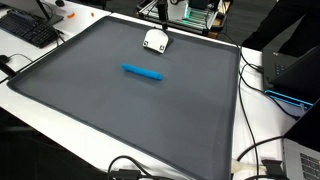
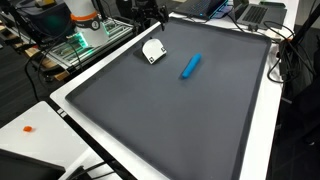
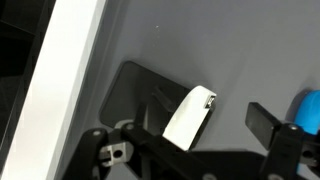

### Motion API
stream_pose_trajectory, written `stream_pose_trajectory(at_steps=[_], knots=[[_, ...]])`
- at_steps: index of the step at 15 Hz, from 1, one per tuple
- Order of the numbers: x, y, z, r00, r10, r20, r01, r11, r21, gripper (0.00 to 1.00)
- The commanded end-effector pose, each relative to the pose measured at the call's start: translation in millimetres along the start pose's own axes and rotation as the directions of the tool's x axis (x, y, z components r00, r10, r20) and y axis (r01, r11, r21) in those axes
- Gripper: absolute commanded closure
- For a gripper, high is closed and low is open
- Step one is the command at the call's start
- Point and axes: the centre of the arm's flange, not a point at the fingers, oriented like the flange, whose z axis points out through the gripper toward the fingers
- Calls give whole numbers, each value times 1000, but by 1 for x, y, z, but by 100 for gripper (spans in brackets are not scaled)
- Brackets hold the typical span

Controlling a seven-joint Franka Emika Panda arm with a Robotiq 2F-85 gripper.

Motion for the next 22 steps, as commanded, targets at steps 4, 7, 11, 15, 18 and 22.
stream_pose_trajectory(at_steps=[4, 7, 11, 15, 18, 22], knots=[[9, -5, 39, 994, 96, -61, -96, 995, 1, 0], [15, -5, 46, 988, 123, -90, -123, 992, 3, 0], [19, -7, 54, 981, 148, -126, -147, 989, 13, 0], [23, -11, 56, 974, 177, -139, -173, 984, 39, 0], [26, -13, 56, 969, 205, -138, -200, 978, 55, 0], [30, -16, 57, 963, 231, -137, -224, 972, 66, 17]])
